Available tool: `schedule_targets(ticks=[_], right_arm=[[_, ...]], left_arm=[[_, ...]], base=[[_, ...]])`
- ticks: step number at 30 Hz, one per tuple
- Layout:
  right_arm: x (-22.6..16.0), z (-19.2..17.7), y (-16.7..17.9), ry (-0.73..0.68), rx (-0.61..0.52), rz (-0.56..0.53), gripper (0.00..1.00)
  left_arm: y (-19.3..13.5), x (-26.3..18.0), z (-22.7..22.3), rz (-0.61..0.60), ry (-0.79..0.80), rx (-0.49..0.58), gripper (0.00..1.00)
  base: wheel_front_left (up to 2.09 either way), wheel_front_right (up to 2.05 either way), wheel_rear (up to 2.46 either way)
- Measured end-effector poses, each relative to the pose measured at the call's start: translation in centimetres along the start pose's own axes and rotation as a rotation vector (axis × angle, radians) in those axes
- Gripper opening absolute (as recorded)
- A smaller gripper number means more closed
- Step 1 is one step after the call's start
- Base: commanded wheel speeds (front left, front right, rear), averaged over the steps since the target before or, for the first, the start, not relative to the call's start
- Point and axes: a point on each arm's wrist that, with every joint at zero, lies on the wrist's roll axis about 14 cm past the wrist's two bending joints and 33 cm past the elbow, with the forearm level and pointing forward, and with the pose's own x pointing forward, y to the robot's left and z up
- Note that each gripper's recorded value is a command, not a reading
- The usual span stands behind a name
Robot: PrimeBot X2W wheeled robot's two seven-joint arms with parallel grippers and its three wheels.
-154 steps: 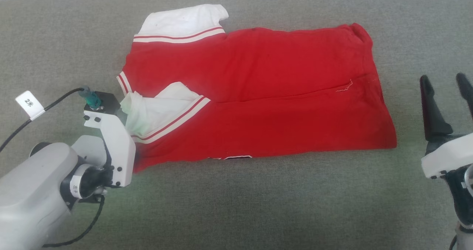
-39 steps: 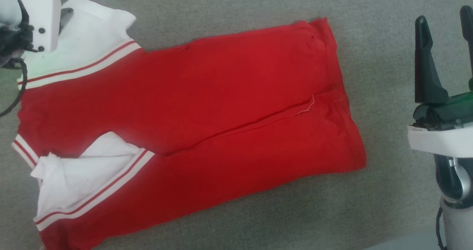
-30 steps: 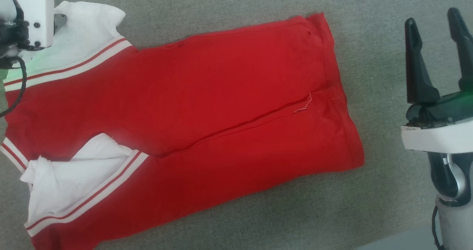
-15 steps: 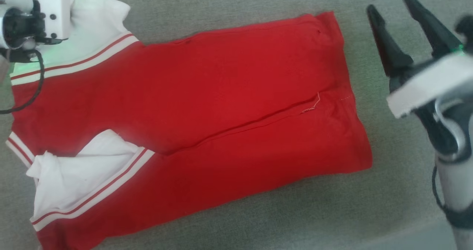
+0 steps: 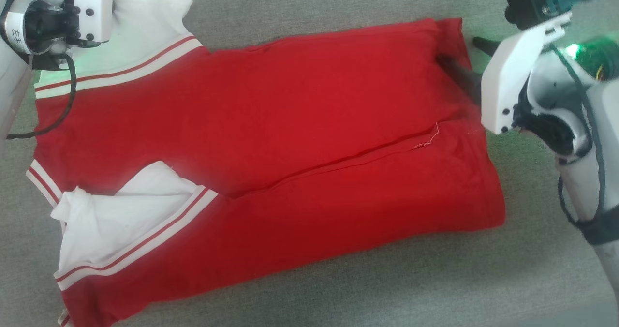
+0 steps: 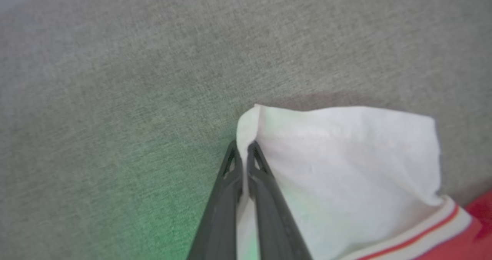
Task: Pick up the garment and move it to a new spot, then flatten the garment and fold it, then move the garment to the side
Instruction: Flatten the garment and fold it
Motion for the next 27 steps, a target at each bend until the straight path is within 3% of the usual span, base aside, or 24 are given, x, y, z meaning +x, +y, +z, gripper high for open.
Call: schedule_targets(ticks=[2, 12, 27], right_arm=[[0.4, 0.2, 0.1, 0.016, 0.001, 0.009, 0.0], [0.7, 1.2, 1.1, 0.021, -0.049, 0.042, 0.0], [-2.7, 4.5, 1.5, -0.112, -0.131, 0.041, 0.0]], left_arm=[[0.0, 0.1, 0.0, -0.002, -0.006, 0.0, 0.0], [0.5, -1.6, 0.6, 0.008, -0.063, 0.016, 0.0], [-0.2, -10.3, 2.6, 0.016, -0.202, 0.085, 0.0]], base=[[0.0, 0.0, 0.0], [0.0, 0.0, 0.0], [0.0, 0.0, 0.0]])
